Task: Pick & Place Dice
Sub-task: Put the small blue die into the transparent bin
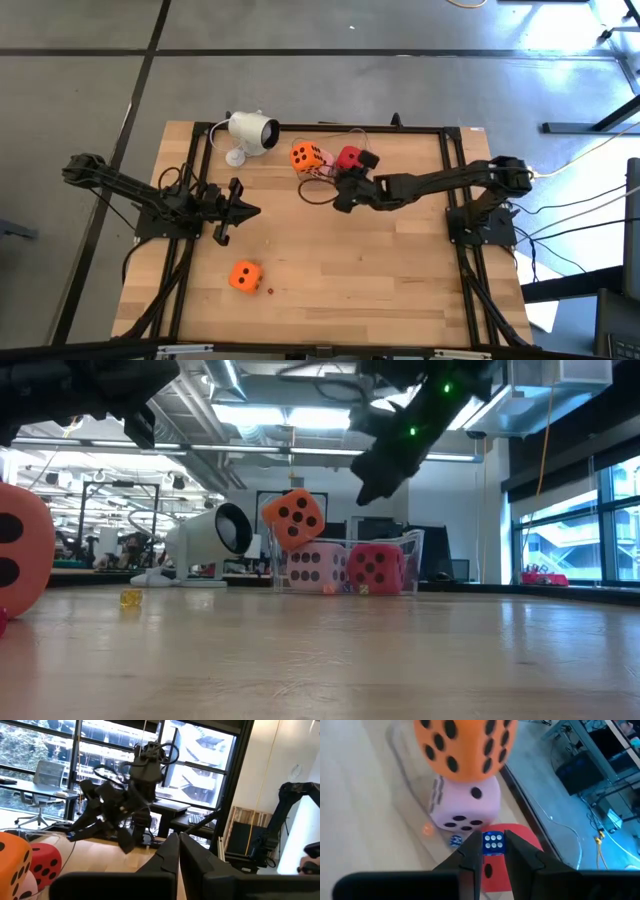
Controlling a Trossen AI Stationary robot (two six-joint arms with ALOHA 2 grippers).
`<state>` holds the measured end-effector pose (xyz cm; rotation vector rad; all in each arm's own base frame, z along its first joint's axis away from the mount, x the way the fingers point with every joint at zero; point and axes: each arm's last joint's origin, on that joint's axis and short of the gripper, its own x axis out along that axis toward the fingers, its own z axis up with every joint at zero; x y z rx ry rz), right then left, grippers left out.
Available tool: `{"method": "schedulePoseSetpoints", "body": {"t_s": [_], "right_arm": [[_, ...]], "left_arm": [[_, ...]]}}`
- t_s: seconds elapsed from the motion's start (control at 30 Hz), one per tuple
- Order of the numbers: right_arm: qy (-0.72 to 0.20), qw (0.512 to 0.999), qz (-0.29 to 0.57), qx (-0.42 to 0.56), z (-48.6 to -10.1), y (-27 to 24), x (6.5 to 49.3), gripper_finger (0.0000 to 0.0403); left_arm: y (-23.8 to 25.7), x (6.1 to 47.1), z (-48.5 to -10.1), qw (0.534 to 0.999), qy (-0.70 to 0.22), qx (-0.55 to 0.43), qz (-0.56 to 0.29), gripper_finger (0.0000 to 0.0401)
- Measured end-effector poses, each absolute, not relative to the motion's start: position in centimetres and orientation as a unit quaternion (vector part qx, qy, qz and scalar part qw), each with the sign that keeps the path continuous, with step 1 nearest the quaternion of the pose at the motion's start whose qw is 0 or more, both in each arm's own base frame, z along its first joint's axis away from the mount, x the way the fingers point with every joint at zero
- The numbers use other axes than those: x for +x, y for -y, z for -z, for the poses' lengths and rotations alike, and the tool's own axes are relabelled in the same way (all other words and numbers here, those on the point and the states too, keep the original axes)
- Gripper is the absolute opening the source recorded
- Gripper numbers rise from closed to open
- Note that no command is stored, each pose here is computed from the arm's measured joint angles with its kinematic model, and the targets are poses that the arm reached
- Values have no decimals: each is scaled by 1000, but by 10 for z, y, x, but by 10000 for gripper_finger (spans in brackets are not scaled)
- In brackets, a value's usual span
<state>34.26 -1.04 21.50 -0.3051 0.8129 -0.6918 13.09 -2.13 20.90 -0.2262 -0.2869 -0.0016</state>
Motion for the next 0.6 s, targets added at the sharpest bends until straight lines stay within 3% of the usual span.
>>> {"method": "schedulePoseSetpoints", "body": {"t_s": [0.33, 0.6], "right_arm": [[-390, 823, 384, -152, -197, 31, 339, 65], [-433, 819, 324, -194, -171, 43, 351, 65]], "left_arm": [[21, 131, -209, 983, 143, -112, 1, 13], [21, 131, -209, 983, 142, -112, 1, 8]]}}
